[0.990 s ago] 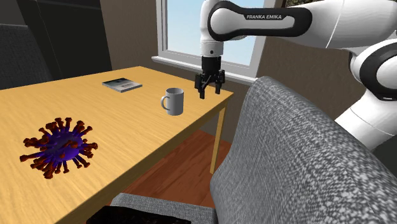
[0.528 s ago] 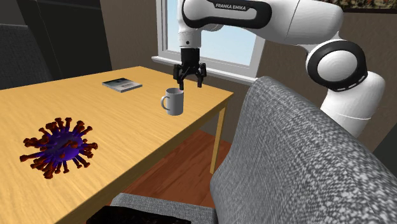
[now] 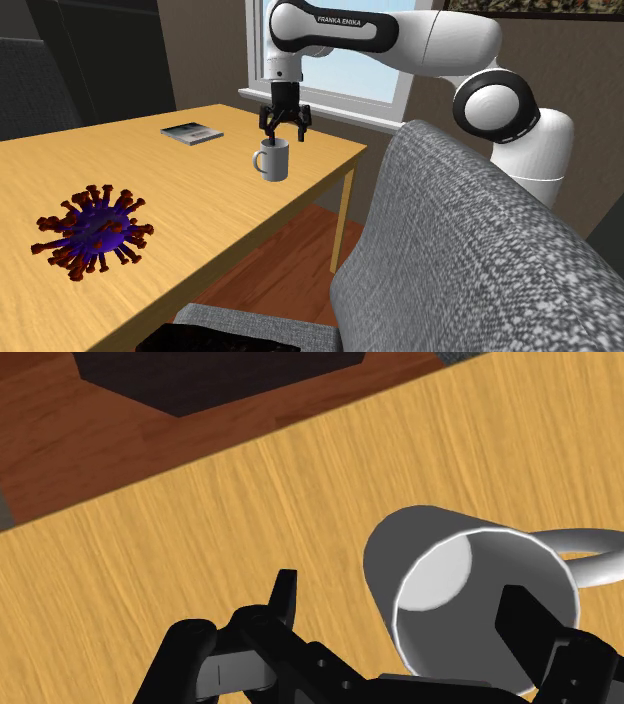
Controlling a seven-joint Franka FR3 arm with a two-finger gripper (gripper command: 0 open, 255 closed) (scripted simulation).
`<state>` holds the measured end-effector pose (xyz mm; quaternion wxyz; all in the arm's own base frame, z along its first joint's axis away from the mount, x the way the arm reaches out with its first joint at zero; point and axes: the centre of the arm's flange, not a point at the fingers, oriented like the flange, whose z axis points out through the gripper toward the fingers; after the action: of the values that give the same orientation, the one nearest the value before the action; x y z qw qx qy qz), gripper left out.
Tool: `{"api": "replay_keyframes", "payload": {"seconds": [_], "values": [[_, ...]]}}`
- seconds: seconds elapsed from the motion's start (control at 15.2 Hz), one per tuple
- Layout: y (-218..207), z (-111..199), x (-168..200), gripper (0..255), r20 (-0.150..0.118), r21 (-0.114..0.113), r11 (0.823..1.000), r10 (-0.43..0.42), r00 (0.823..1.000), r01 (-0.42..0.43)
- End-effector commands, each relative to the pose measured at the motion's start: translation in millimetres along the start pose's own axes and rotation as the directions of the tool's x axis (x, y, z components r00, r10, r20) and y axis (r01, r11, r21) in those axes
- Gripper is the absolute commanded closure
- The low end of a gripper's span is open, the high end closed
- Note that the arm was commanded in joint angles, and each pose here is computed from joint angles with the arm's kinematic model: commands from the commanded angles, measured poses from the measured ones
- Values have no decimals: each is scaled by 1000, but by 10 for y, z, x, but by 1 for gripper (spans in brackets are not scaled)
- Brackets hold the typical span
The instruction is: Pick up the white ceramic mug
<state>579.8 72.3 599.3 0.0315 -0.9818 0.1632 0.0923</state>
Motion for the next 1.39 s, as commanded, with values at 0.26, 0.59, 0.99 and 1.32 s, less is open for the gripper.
{"api": "replay_keyframes", "payload": {"seconds": [0.26, 0.59, 0.99, 1.32], "values": [[0, 141, 25, 255, 0, 0, 1000, 0, 1000, 0], [0, 143, 23, 255, 0, 0, 1000, 0, 1000, 0], [-11, -10, -6, 255, 0, 0, 1000, 0, 1000, 0], [-19, -269, -56, 255, 0, 0, 1000, 0, 1000, 0]]}}
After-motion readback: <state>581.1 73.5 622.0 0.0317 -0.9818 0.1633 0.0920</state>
